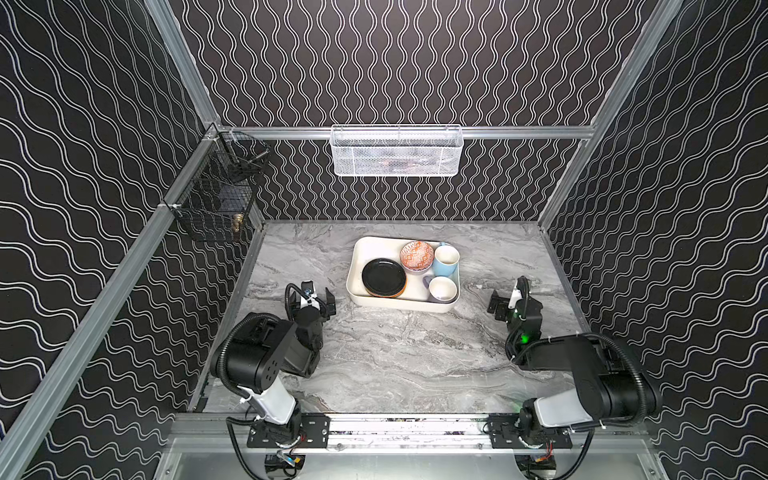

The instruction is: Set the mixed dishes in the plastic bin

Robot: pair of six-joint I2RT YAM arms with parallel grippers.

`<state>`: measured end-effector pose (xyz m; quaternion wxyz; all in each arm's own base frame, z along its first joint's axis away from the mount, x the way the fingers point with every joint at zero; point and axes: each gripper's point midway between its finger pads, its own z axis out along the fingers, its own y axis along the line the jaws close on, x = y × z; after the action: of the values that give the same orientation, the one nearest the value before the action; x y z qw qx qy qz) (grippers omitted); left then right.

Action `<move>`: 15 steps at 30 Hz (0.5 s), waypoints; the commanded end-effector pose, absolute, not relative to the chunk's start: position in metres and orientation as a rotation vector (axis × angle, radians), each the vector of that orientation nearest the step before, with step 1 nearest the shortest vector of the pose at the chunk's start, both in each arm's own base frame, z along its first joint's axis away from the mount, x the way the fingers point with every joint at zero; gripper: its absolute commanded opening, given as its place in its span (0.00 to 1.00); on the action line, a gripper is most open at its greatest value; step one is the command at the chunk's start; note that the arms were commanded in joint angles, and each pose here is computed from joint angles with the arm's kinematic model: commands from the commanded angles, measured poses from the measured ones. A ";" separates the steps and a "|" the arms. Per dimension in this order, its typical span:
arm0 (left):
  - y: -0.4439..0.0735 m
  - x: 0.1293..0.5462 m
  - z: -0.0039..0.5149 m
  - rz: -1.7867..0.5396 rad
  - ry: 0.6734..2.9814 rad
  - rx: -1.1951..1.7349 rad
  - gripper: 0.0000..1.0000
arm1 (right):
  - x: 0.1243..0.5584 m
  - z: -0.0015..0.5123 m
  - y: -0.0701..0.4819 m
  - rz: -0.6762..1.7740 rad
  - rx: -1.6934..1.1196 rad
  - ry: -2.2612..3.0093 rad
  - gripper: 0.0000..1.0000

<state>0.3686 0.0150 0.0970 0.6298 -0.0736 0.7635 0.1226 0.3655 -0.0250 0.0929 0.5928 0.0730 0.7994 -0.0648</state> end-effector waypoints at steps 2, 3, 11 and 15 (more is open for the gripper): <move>0.020 0.377 0.095 0.233 1.769 -0.176 0.99 | 0.380 0.120 -0.022 -0.049 0.139 1.713 1.00; 0.021 0.377 0.097 0.230 1.761 -0.176 0.99 | 0.383 0.113 -0.024 -0.035 0.156 1.781 1.00; 0.023 0.376 0.096 0.230 1.762 -0.180 0.99 | 0.383 0.116 -0.026 -0.006 0.132 1.747 1.00; 0.022 0.375 0.098 0.229 1.755 -0.179 0.99 | 0.383 0.113 -0.027 -0.006 0.143 1.776 1.00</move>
<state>0.3737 0.0234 0.0891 0.6152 -0.0727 0.7775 0.1083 0.3798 -0.0295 0.1030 0.6166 0.0663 0.7845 -0.0097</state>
